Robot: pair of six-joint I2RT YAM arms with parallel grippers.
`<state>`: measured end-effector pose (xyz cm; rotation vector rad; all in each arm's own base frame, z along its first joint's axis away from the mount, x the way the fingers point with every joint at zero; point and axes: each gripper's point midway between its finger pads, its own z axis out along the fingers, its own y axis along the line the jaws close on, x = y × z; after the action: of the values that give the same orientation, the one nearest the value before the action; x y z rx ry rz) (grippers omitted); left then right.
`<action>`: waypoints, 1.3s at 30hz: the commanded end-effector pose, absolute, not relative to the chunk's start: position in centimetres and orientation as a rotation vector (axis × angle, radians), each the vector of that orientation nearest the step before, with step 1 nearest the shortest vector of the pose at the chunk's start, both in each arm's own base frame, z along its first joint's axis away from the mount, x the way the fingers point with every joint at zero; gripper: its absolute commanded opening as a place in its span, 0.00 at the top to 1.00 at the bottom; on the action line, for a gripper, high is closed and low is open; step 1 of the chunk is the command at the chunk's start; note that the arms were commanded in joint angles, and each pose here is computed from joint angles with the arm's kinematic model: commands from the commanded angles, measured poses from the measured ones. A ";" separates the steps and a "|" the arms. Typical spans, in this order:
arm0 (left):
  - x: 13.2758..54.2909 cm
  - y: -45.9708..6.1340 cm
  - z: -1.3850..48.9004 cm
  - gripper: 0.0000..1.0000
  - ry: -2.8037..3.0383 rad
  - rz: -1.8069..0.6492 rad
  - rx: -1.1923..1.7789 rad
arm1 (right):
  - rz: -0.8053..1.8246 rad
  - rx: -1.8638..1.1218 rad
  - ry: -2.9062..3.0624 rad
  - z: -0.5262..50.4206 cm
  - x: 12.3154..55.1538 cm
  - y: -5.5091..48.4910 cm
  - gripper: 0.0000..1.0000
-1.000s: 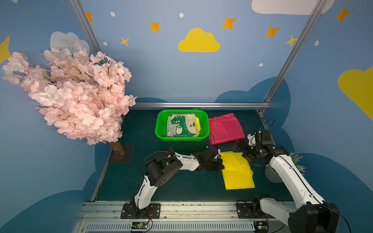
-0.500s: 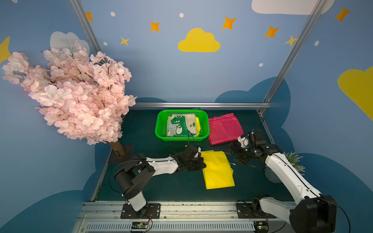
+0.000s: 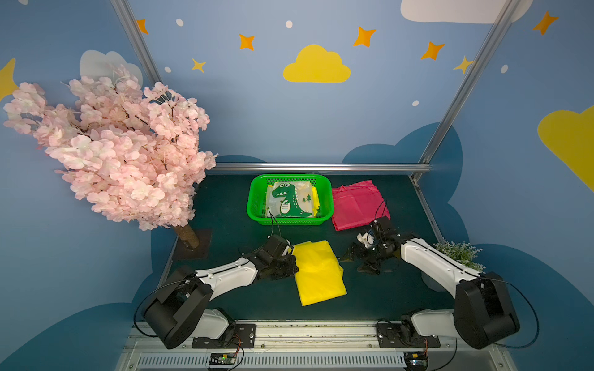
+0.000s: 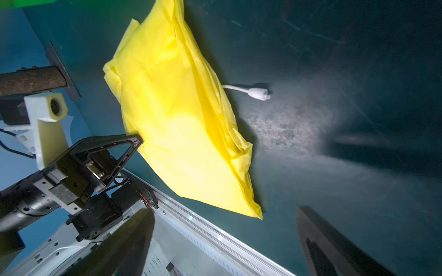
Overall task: Put the folded raincoat in the basket
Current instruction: Move the raincoat to the center of the board, then pick up the raincoat from the center of the board.
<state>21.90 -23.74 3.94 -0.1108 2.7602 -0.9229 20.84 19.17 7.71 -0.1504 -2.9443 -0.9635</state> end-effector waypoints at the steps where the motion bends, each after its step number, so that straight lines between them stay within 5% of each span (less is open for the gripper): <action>1: 21.5 -23.1 3.1 0.98 2.782 -0.879 -0.092 | -1.005 -0.067 -2.919 7.1 21.1 20.8 0.07; 4: 21.5 -23.0 2.5 0.88 2.793 -0.873 -0.103 | -0.996 -0.024 -2.893 6.3 21.1 21.9 0.10; 7: 21.5 -23.0 2.4 0.39 2.795 -0.877 -0.120 | -0.973 0.011 -2.875 5.4 21.1 22.9 0.12; 9: 21.2 -22.8 2.5 0.23 2.796 -0.879 -0.131 | -0.964 0.029 -2.868 5.1 21.2 23.3 0.14; 16: 20.7 -21.7 2.3 0.11 2.772 -0.856 -0.185 | -0.944 0.055 -2.842 3.9 21.2 24.3 0.19; 22: 20.4 -22.6 1.2 0.17 2.772 -0.952 -0.228 | -0.936 0.073 -2.822 3.2 21.0 25.1 0.32; 28: 20.8 -23.2 0.7 0.54 2.740 -1.013 -0.255 | -0.931 0.093 -2.815 3.1 20.9 25.5 0.53; 35: 20.9 -23.5 1.0 0.97 2.732 -1.030 -0.256 | -0.946 0.114 -2.803 3.7 20.2 25.6 0.95; 39: 20.6 -23.4 2.1 0.98 2.720 -1.035 -0.240 | -0.962 0.137 -2.807 4.9 19.6 25.7 1.00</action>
<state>21.89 -23.86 2.24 -0.2476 2.6751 -1.0502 20.08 25.37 3.31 0.1019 -2.8045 -0.9269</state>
